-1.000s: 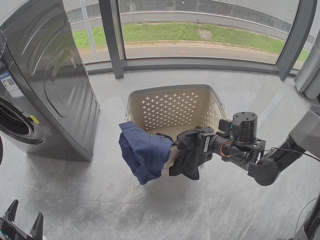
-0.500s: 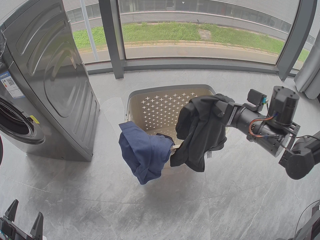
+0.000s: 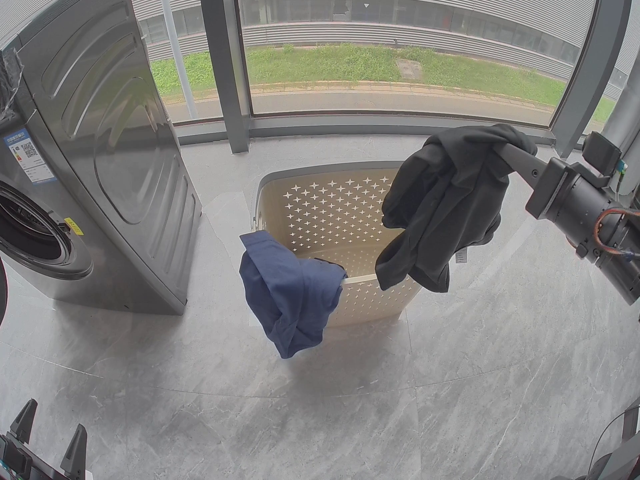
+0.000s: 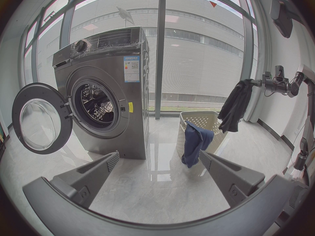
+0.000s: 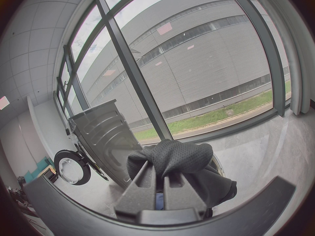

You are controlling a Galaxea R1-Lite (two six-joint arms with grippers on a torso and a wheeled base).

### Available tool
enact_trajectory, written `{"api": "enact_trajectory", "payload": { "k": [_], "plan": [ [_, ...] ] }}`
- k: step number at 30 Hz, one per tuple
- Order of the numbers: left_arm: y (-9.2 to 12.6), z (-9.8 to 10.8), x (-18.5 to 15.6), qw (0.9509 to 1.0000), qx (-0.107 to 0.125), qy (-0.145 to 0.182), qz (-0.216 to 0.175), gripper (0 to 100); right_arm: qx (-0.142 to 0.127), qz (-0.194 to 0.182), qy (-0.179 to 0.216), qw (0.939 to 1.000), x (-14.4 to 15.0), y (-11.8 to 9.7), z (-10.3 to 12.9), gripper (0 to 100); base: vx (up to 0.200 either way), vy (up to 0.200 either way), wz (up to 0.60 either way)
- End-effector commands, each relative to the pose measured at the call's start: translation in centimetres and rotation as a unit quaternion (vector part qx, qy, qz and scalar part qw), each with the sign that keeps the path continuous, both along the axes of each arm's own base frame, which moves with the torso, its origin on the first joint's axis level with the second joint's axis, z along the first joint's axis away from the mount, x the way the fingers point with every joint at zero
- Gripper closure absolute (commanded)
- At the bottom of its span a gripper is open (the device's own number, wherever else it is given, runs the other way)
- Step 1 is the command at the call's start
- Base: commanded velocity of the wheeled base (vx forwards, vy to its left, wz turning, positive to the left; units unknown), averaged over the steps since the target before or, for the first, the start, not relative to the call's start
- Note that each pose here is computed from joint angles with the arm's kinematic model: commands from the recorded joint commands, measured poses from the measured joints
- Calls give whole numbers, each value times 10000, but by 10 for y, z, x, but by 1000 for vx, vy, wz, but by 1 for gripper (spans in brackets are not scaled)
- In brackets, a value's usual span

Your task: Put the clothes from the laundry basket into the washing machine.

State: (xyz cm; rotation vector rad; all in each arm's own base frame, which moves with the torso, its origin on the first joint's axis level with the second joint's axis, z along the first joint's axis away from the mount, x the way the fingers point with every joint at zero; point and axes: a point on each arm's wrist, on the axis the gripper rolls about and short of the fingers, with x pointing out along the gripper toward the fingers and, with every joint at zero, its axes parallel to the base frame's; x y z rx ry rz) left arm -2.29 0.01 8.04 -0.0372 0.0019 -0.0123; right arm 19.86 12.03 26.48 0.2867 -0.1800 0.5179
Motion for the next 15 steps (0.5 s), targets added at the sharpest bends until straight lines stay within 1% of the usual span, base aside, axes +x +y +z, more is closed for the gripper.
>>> {"api": "enact_trajectory", "payload": {
  "k": [1, 7, 15],
  "plan": [
    [0, -5, 0, 10000, -6, -1, 0, 0, 141, 34, -240, 9996, -16, -8, 12, 100, -200, 0, 0],
    [0, -5, 0, 10000, -13, -1, 0, 0, 125, 34, -214, 9997, -18, -9, 10, 100, 0, 0, 0],
    [0, -5, 0, 10000, -21, -1, 0, 0, 112, 34, -194, 9997, -17, -9, 9, 100, 0, 200, 0]
  ]
}}
